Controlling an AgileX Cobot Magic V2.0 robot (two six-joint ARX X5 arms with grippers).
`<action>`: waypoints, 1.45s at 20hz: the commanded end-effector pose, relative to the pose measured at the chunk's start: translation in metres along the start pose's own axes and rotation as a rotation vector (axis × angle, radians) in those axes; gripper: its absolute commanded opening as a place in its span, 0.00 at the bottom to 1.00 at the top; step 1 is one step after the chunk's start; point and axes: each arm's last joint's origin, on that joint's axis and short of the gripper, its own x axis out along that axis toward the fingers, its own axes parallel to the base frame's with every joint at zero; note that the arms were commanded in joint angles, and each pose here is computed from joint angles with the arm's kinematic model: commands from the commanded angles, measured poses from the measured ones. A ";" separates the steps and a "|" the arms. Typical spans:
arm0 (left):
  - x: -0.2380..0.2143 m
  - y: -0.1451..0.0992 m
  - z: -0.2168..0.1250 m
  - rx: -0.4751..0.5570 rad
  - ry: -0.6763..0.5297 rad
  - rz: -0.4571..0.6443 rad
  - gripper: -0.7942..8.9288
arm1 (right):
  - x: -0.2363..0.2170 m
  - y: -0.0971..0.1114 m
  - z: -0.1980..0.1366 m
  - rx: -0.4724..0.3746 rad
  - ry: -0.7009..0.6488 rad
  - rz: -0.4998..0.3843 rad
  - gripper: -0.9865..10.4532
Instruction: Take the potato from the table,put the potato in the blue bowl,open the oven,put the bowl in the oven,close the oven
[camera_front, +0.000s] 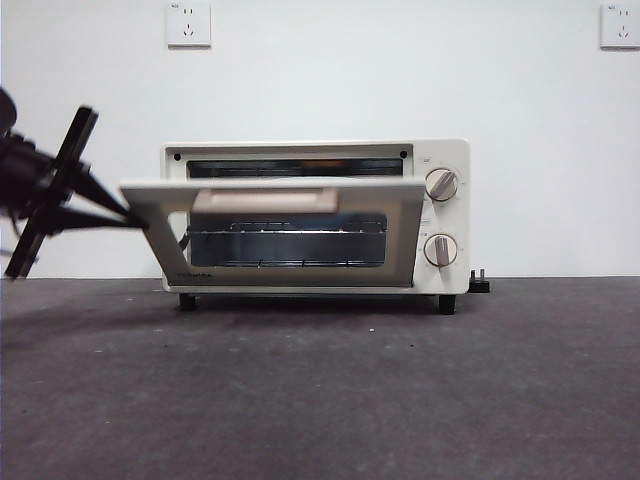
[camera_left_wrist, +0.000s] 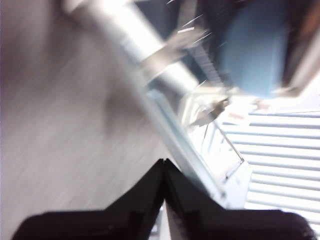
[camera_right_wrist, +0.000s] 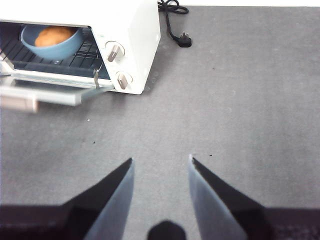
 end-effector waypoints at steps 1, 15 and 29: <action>0.000 -0.016 0.014 0.040 -0.016 -0.034 0.07 | 0.001 0.000 -0.001 0.022 0.002 0.003 0.25; -0.004 -0.084 0.033 0.158 -0.004 -0.129 0.07 | 0.010 -0.002 0.002 0.023 0.031 0.005 0.25; -0.142 -0.201 -0.142 0.720 -0.147 0.388 0.07 | 0.010 0.019 0.000 -0.099 0.058 0.285 0.07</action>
